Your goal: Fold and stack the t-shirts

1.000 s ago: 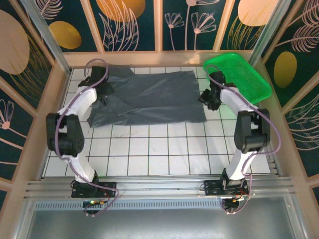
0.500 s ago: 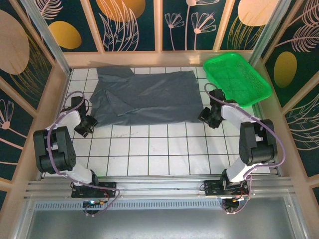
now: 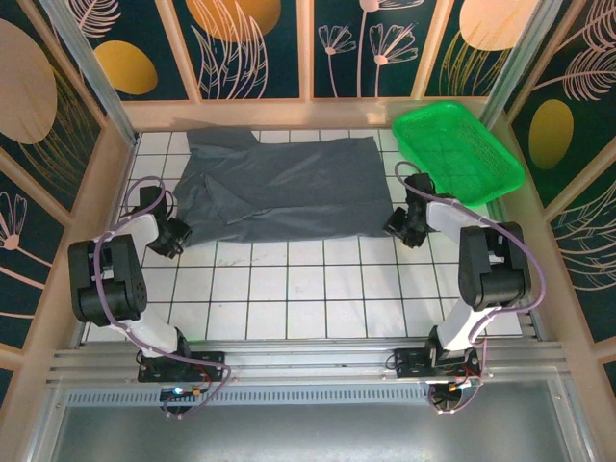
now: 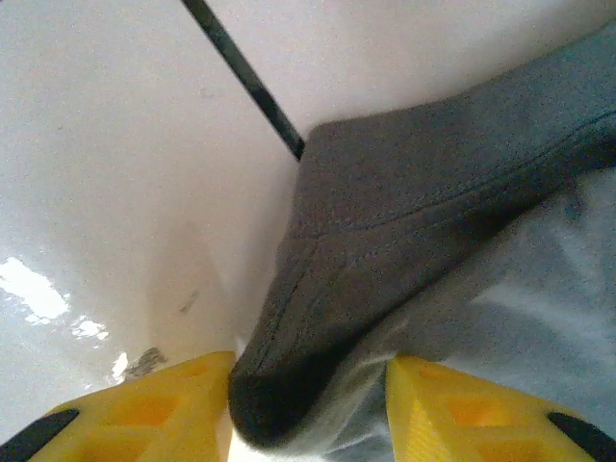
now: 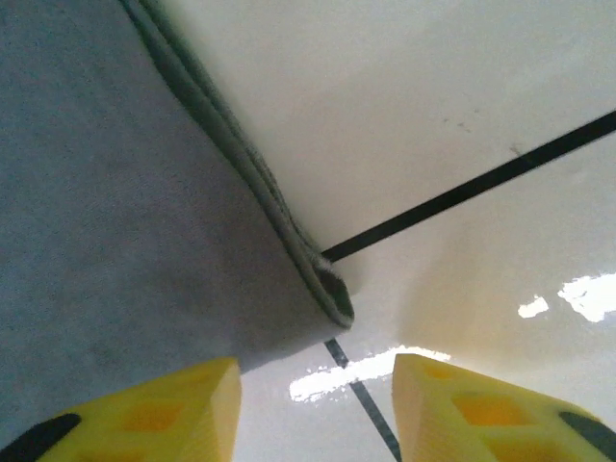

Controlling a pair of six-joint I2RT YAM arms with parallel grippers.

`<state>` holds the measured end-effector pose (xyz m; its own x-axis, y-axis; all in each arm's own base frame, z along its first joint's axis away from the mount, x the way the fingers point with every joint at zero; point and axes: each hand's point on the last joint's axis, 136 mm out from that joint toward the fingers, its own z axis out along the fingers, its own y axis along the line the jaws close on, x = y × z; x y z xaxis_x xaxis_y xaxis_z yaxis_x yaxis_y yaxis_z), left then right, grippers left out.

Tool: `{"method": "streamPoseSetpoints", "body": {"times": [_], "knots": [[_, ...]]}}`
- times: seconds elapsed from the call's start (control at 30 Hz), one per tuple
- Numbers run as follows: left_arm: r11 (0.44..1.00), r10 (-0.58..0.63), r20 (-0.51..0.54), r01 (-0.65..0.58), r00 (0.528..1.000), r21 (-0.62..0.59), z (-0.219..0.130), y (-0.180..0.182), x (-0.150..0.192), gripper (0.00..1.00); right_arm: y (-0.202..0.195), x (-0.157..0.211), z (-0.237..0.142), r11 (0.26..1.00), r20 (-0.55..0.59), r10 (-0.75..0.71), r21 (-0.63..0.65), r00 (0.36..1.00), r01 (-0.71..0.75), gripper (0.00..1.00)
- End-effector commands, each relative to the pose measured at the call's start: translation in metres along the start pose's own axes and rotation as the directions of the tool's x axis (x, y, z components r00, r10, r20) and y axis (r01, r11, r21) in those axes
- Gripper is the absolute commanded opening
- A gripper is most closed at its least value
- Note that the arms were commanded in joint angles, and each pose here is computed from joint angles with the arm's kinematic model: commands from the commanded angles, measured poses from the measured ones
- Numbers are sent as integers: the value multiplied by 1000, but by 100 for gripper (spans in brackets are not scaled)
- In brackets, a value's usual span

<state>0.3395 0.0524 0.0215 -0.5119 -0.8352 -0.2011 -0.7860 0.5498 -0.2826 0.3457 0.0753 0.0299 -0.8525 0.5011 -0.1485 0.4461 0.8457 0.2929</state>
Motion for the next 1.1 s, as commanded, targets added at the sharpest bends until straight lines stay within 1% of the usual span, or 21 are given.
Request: {"method": "streamPoseSetpoints", "body": {"times": [0.0,0.1,0.2,0.3,0.33,0.47,0.57,0.67,0.77,0.87,1.07], "knots": [[998,-30,23,29,999,48,4,-11,-10,41,9,-9,7,1000,-7,-4,-20,1000,3,43],[998,-31,49,28,998,54,4,-16,-18,34,11,-13,14,1000,-8,-4,-15,1000,4,38],[999,-25,73,21,997,44,3,-19,-26,19,13,-19,19,1000,-3,-9,6,1000,9,27],[1000,-14,96,14,995,6,-1,-15,-33,3,12,-25,20,999,12,-15,42,1000,14,8],[1000,-11,104,12,995,-14,-3,-12,-34,0,10,-27,19,998,22,-16,65,1000,14,0],[995,0,117,11,993,-94,-13,6,-32,0,-3,-30,13,990,57,-5,138,998,-3,0],[991,-6,127,23,992,-131,-22,14,-31,0,-11,-28,2,986,85,6,168,996,-20,0],[988,-28,120,45,992,-147,-29,25,-22,0,-20,-22,-7,982,96,12,188,995,-30,0],[984,-88,78,99,993,-146,-30,40,1,1,-27,-12,-14,979,82,13,203,997,-29,0],[976,-140,60,148,988,-161,-29,58,21,3,-40,2,-17,973,60,20,230,998,-33,0],[955,-198,58,206,978,-215,-25,91,47,4,-66,32,-20,961,26,53,270,998,-58,0]]}}
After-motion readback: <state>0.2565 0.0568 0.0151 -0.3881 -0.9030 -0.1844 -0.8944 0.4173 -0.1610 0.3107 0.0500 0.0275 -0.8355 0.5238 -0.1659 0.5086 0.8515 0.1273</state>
